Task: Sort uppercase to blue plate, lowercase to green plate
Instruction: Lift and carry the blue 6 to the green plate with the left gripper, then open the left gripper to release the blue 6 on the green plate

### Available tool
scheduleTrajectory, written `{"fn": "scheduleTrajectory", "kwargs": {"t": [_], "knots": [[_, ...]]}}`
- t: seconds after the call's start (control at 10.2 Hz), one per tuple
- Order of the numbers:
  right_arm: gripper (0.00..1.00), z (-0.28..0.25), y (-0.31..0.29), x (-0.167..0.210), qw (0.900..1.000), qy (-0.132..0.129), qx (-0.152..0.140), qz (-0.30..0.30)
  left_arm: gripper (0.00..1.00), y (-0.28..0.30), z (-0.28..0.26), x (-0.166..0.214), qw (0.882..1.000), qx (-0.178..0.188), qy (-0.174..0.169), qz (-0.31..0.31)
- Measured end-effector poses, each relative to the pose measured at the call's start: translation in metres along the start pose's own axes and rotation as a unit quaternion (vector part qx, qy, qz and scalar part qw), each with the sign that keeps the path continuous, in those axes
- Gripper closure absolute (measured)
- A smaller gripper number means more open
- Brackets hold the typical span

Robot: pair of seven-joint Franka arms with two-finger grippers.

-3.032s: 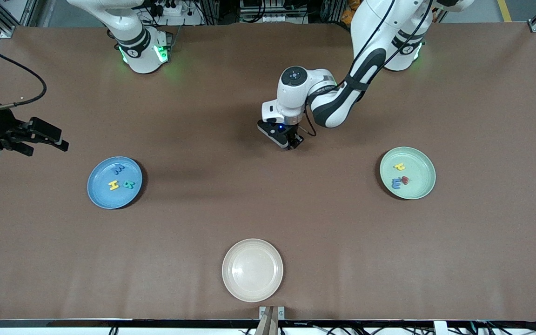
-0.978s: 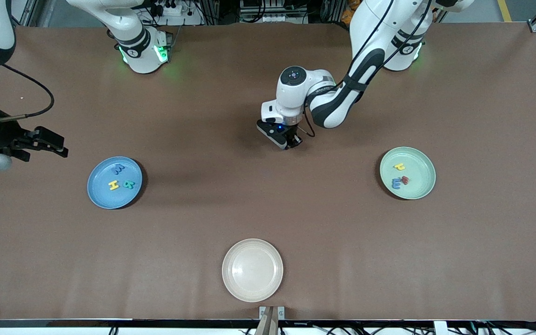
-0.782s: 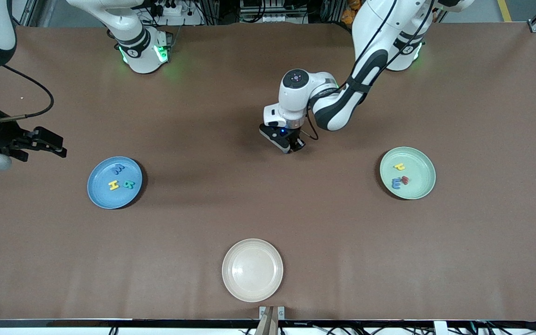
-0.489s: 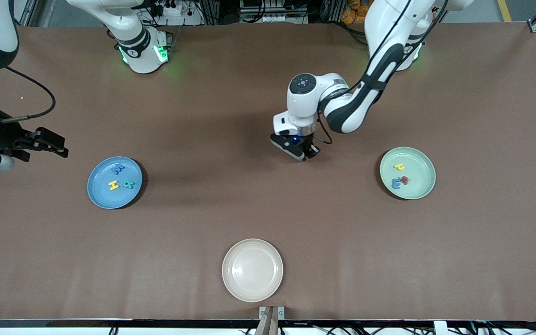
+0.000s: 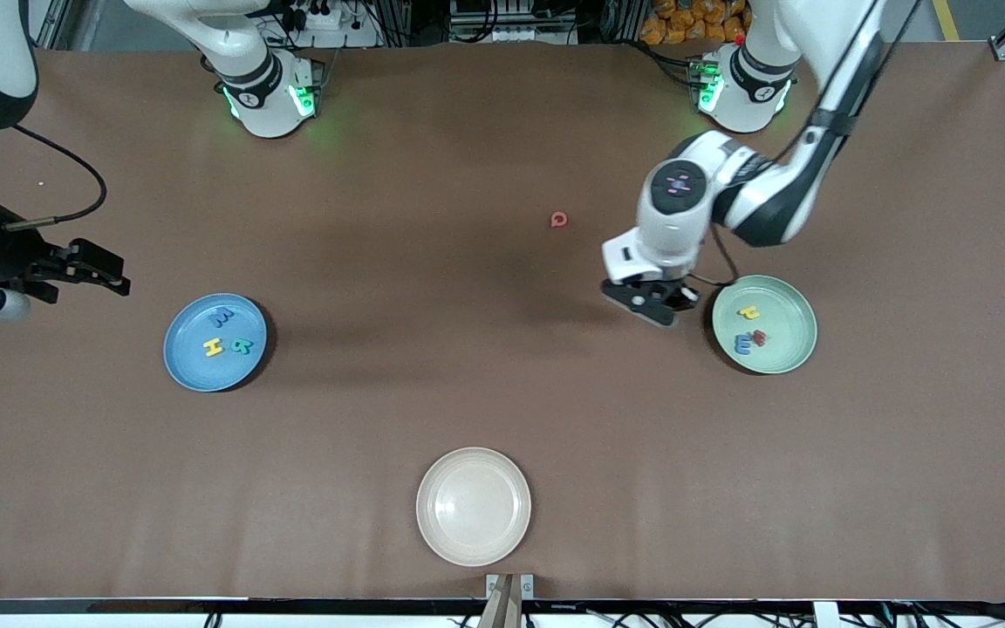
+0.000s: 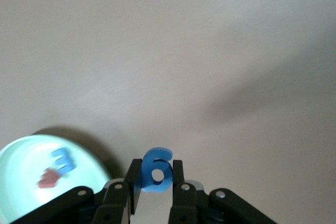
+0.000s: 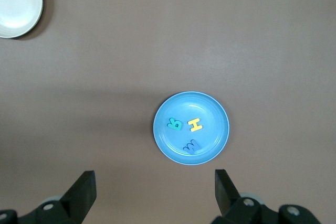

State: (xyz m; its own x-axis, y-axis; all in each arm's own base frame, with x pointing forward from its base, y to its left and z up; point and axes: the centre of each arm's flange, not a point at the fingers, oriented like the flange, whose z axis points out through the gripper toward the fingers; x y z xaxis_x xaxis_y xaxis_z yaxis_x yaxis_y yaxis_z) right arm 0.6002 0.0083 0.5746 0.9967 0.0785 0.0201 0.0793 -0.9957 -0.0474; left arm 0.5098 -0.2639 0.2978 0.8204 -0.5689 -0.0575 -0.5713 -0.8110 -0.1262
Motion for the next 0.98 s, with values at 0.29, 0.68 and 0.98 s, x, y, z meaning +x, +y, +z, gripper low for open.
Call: {"fn": "scheduleTrajectory", "kwargs": {"t": [0.29,0.68,0.98], "knots": [[0.00,0.000,0.001,-0.002,1.000,0.002,0.000,0.001,0.73,-0.075,0.021,-0.033,0.999,-0.010,-0.034,-0.007],[0.00,-0.004,-0.001,-0.004,1.000,0.005,0.000,0.000,0.73,-0.098,0.062,-0.061,0.999,-0.026,-0.026,-0.022],[0.00,-0.004,-0.003,-0.004,1.000,0.006,0.000,-0.002,0.73,-0.133,0.075,-0.077,0.999,-0.031,-0.030,-0.014]]}}
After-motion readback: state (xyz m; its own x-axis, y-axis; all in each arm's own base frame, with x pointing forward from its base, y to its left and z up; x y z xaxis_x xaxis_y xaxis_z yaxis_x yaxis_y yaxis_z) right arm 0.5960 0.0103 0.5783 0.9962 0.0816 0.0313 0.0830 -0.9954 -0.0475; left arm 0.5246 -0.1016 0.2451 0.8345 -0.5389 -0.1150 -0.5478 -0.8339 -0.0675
